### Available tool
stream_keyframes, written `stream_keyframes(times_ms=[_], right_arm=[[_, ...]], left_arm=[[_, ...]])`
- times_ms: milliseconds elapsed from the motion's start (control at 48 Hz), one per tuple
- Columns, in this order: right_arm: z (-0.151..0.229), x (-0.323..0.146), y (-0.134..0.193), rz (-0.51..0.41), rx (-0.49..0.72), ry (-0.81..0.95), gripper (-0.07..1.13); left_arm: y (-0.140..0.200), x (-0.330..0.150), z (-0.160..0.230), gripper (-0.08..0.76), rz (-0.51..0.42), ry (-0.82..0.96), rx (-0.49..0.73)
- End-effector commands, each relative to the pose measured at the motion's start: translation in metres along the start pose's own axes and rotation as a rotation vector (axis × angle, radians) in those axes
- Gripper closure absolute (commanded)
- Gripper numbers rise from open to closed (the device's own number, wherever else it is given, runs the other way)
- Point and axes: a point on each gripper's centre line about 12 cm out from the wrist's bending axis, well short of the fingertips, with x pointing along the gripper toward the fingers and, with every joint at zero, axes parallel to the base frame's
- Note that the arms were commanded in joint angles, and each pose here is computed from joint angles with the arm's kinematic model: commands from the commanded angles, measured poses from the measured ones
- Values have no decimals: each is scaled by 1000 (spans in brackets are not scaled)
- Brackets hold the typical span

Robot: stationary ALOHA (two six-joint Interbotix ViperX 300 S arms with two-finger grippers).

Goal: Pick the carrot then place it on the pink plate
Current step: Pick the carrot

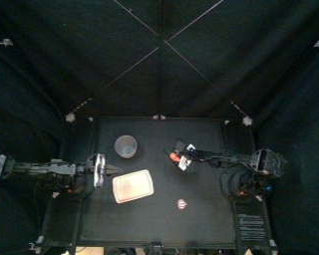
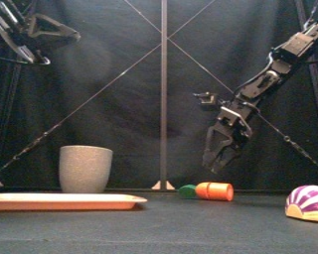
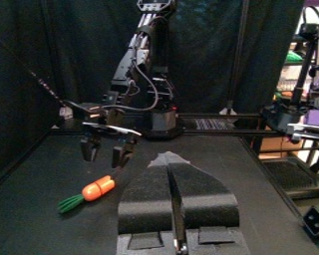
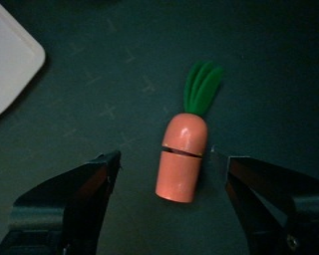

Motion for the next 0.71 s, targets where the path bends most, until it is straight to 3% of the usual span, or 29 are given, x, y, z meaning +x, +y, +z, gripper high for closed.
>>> stream_keyframes(times_ms=[21, 542, 708], right_arm=[[7, 1, -4, -9, 7, 3, 17], [-3, 28, -8, -24, 14, 88, 35], [-4, 36, -7, -25, 15, 105, 164]], left_arm=[[0, 1, 6, 710, 0, -17, 0], [0, 2, 6, 710, 2, -15, 2], [0, 2, 6, 710, 2, -14, 2]])
